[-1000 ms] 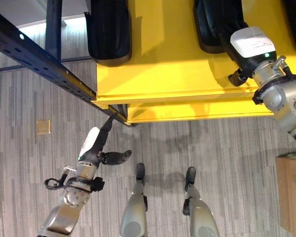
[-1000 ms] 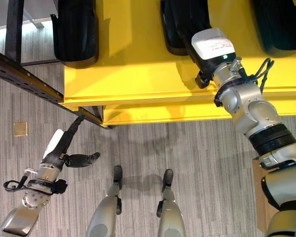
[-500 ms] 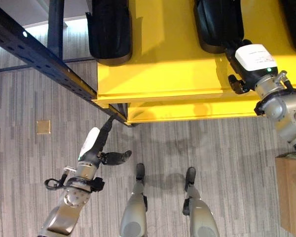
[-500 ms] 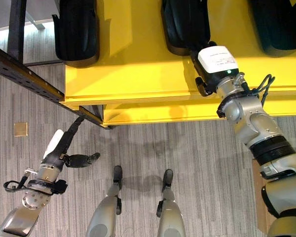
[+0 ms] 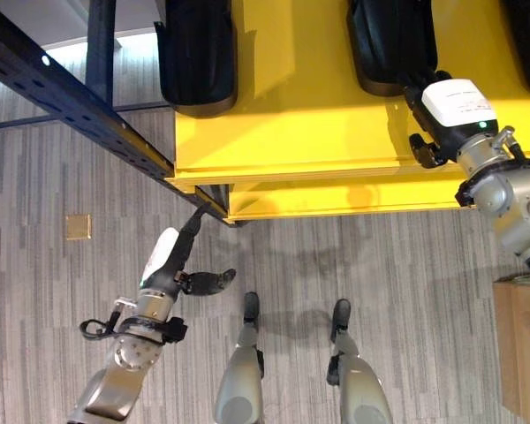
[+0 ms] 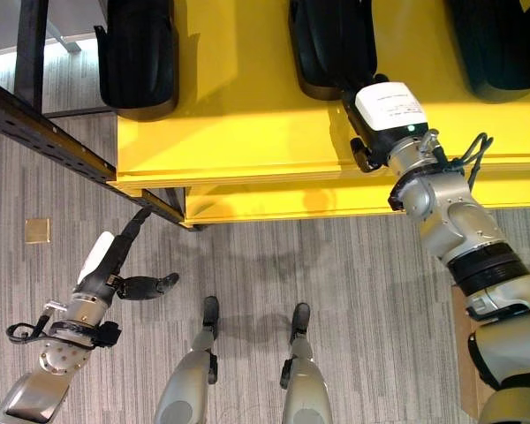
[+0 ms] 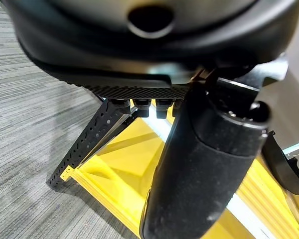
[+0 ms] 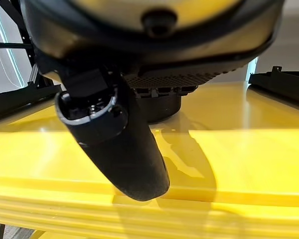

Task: Move parts from the plastic box to the shelf.

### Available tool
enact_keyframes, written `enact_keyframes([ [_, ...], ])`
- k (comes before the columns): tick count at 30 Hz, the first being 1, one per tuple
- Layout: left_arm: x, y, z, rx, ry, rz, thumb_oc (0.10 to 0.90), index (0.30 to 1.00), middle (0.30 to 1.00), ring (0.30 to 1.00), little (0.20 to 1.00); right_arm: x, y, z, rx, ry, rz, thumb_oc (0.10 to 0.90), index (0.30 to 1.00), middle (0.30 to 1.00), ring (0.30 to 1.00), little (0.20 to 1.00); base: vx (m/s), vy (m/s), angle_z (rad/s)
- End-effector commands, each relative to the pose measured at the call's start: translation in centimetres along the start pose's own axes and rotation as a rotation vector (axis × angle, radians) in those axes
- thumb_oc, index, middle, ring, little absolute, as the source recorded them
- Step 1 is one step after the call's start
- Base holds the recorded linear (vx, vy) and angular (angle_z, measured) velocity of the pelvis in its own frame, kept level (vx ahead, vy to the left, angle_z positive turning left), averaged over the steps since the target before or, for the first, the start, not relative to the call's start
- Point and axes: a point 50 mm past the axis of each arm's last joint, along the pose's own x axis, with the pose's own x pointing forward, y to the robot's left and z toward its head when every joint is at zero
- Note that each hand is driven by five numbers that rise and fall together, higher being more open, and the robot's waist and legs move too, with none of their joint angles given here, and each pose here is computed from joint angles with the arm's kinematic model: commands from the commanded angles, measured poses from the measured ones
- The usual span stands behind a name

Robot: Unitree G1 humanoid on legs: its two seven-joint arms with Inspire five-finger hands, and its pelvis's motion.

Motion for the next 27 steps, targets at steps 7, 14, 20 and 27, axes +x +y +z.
enact_keyframes([
  [7,-0.2,2.42,2.69,0.035,-0.161,0.123,0.9,1.0,1.0,1.0,1.0,0.81,-2.39,1.01,0.008,-0.038,-0.09,0.9,1.0,1.0,1.0,1.0,0.0,0.0,0.0],
  [14,-0.18,2.5,2.64,0.037,-0.159,0.126,0.9,1.0,1.0,1.0,1.0,0.78,-2.38,1.22,0.012,-0.048,-0.089,0.9,1.0,1.0,1.0,1.0,0.0,0.0,0.0],
  [20,-0.15,2.56,2.6,0.042,-0.157,0.13,0.9,1.0,1.0,1.0,1.0,0.7,-2.2,1.31,0.015,-0.05,-0.082,0.9,1.0,1.0,1.0,1.0,0.0,0.0,0.0],
  [27,-0.18,2.59,2.57,0.045,-0.155,0.126,0.9,1.0,1.0,1.0,1.0,0.65,-2.04,1.37,0.021,-0.052,-0.08,0.9,1.0,1.0,1.0,1.0,0.0,0.0,0.0],
])
